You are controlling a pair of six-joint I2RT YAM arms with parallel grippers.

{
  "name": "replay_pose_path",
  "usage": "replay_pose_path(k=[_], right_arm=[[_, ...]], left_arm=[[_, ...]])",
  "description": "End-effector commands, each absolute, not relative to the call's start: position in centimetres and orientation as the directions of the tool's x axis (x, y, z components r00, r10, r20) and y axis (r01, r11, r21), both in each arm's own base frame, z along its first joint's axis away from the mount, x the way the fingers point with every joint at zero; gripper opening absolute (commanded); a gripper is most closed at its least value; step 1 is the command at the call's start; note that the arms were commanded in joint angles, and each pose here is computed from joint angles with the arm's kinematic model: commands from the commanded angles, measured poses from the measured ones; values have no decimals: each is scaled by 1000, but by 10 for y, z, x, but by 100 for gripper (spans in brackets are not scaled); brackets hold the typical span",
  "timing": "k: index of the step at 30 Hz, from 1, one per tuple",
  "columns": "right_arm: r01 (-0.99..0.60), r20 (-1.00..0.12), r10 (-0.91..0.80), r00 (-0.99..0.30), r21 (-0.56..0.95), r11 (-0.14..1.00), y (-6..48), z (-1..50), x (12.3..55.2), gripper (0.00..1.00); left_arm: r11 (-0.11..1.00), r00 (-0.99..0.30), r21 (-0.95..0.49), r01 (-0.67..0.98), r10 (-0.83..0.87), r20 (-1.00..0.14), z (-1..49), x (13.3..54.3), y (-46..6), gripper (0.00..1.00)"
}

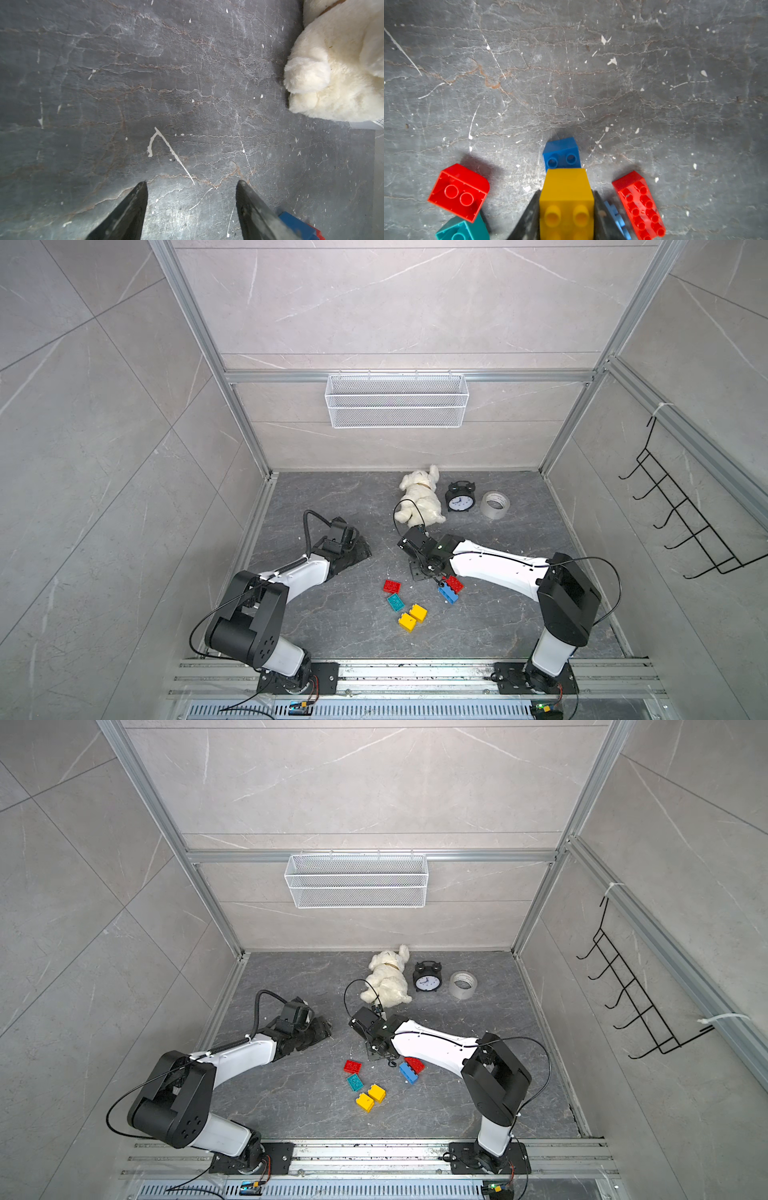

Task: Assemble the letter r with lego
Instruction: Assemble the lego brick with the lego brick.

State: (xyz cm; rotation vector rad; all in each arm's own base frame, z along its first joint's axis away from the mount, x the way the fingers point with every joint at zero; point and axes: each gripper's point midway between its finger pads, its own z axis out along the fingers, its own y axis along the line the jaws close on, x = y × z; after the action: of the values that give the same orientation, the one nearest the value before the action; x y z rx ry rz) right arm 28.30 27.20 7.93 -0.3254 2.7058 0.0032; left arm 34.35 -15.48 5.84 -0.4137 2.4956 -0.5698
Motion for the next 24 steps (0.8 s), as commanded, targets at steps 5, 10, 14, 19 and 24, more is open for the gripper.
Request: replay_pose_path(k=[5,10,14,19,24], right_arm=[[-265,-431,-237,-871,3,964,277,103,292,33],[-359,-442,-314,-840,20,933,286,115,294,33],[-450,-453,-364,-814,97,888,293,126,293,33],[-499,-398,-434,-808,71,864,286,127,290,32],[-501,-384,-439,-812,72,863,280,124,292,32]], left_arm=[[852,-788,-501,-150,-410,-460,73,356,-159,70],[854,-788,-499,-149,-408,-462,74,356,-159,70],[853,-787,-498,-152,-410,-461,74,356,-158,70],[852,-786,-500,-156,-414,-459,73,355,-158,70],[850,-786,-503,-157,-416,-457,73,355,-158,70]])
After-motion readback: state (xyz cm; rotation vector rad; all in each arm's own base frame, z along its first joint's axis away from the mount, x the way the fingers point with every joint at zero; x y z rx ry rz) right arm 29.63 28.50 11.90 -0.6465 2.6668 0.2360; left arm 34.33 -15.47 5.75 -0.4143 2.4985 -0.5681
